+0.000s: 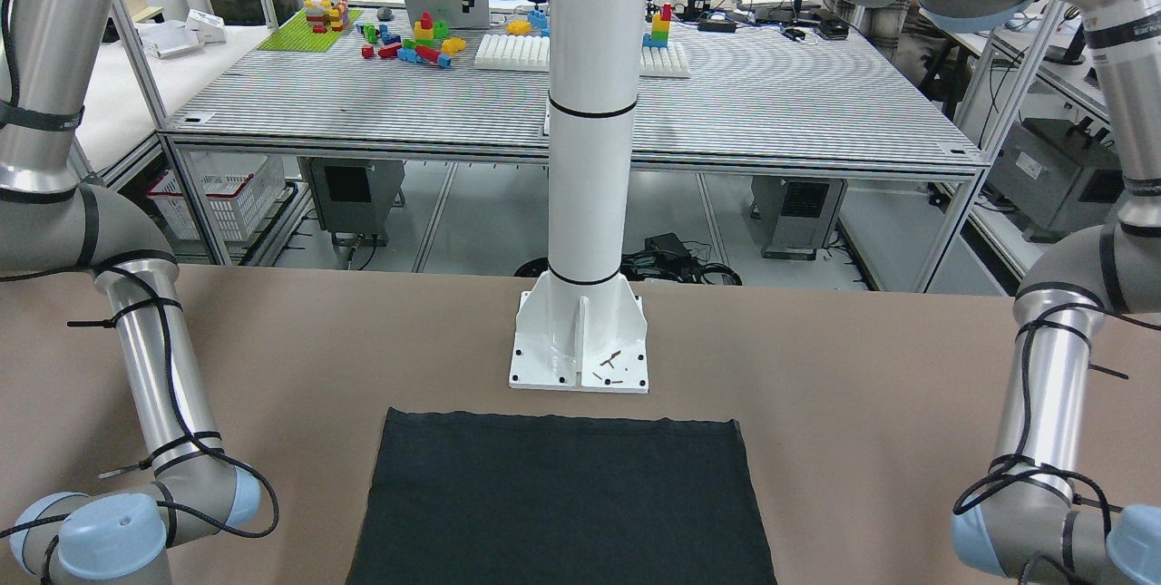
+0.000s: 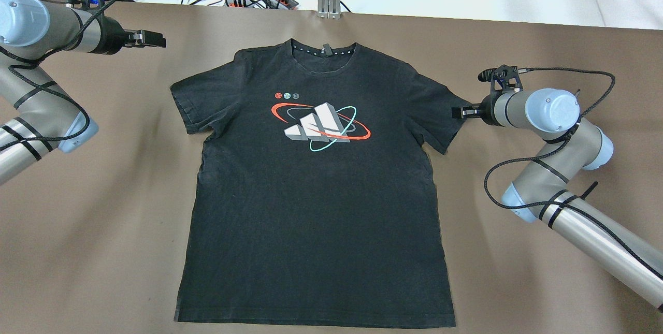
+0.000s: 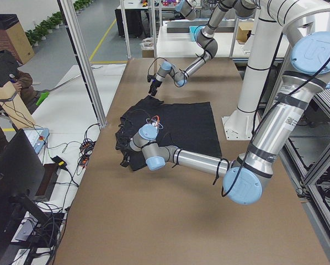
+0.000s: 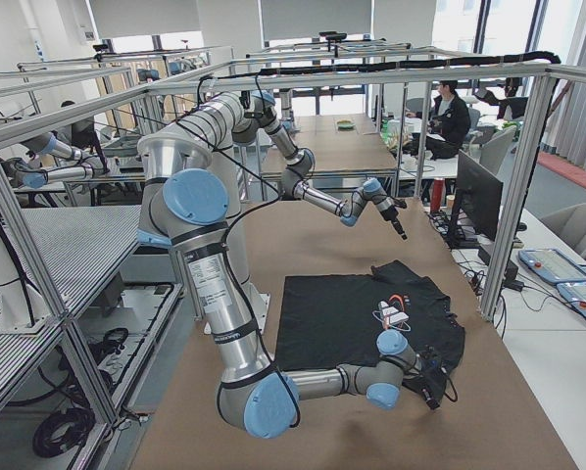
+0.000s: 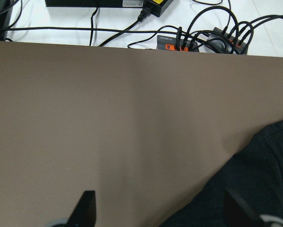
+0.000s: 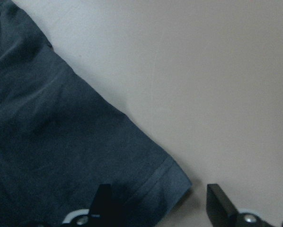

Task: Fold clothes
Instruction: 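Move both grippers in toward the shirt's shoulders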

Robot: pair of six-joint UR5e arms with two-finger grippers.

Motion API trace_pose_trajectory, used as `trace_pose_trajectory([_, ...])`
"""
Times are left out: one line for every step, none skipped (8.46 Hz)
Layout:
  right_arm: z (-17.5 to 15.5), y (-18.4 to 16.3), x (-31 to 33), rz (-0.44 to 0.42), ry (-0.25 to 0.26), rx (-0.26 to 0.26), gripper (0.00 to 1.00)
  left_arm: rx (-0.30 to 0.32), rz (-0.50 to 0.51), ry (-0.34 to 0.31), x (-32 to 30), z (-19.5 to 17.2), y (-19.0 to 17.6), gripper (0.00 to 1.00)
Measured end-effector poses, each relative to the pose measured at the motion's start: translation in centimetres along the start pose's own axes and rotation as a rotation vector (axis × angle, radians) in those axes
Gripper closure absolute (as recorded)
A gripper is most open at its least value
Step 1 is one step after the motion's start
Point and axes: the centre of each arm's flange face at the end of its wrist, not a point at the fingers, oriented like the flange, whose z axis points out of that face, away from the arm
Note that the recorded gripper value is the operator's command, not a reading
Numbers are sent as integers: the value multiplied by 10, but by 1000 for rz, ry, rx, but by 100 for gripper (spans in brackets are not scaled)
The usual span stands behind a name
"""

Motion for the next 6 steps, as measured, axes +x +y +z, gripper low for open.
trace_pose_trajectory([1, 0, 0, 0, 0, -1, 100, 1, -2, 1, 1, 0, 0, 6])
trace_pose_trajectory([0, 0, -2, 0, -2, -1, 100, 2, -4, 3, 1, -1, 0, 6])
trace_pose_trajectory([-1, -3, -6, 0, -9, 1, 100, 3, -5, 5, 2, -1, -1, 6])
trace_pose_trajectory([-4, -11, -15, 3, -24, 8, 100, 4, -6, 6, 3, -2, -1, 6])
trace_pose_trajectory([-11, -21, -25, 8, -47, 12, 100, 5, -8, 7, 3, -3, -1, 6])
trace_pose_trajectory([-24, -35, -33, 14, -73, 7, 100, 6, -9, 8, 3, -3, -2, 6])
